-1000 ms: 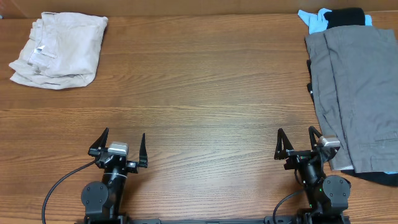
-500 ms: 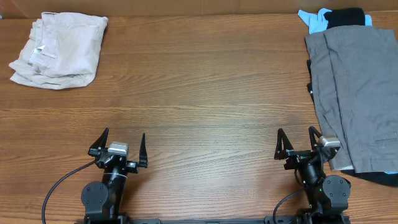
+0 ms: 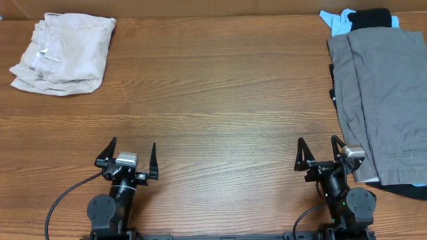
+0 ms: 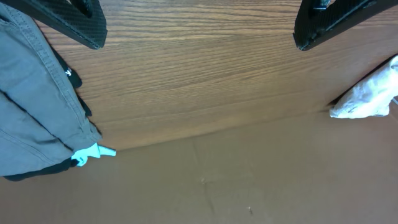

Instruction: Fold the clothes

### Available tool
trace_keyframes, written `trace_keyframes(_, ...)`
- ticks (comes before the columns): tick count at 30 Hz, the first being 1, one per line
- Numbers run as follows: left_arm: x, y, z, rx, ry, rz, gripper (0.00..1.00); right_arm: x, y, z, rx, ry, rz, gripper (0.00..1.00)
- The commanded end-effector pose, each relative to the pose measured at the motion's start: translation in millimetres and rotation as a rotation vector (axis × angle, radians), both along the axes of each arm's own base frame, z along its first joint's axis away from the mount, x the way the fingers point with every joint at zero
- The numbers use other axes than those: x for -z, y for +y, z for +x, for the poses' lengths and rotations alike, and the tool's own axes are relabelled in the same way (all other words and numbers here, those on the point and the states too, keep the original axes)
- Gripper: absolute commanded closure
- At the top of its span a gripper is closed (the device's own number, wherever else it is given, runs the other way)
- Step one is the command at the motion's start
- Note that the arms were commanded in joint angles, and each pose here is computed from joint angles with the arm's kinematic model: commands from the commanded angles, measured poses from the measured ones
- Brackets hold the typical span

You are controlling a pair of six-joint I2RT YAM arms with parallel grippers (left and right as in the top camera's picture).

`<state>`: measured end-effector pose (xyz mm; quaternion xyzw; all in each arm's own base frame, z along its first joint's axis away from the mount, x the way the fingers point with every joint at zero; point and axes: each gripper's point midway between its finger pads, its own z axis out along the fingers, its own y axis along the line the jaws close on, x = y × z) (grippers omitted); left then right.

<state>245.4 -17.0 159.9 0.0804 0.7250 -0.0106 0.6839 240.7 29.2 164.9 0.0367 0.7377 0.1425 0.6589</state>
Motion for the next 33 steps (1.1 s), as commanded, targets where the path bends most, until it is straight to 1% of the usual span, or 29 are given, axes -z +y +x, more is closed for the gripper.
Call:
trace_keyframes(1,-0.4,2.7,-0.2,-0.014,-0.006,0.002,0.00,-3.4,-0.2,-0.3,-0.001,-0.016,0.002,0.00)
trace_keyframes(8,-0.9,1.5,-0.3,-0.007,-0.007,-0.003,0.00,-3.7,0.2,-0.4,-0.004,-0.016,0.002,0.00)
trace_keyframes(11,-1.5,0.9,-0.4,-0.006,-0.005,-0.046,0.00,-6.1,0.3,-0.3,-0.004,-0.026,0.002,0.00)
trace_keyframes(13,-4.7,-5.0,-1.5,0.029,-0.010,-0.052,0.00,-12.1,0.3,-0.2,-0.005,-0.048,0.002,0.00)
trace_keyframes(19,-24.4,-7.6,-4.5,0.044,-0.047,-0.053,0.00,-35.4,0.1,-2.2,-0.003,-0.114,0.006,0.00)
trace_keyframes(27,-65.9,-8.0,-12.1,0.044,-0.087,-0.050,0.00,-68.0,0.0,-9.2,-0.003,-0.182,0.007,0.00)
trace_keyframes(33,-86.3,-7.6,-2.2,0.043,-0.032,-0.078,0.00,-84.8,0.1,-11.2,-0.004,-0.190,0.007,0.00)
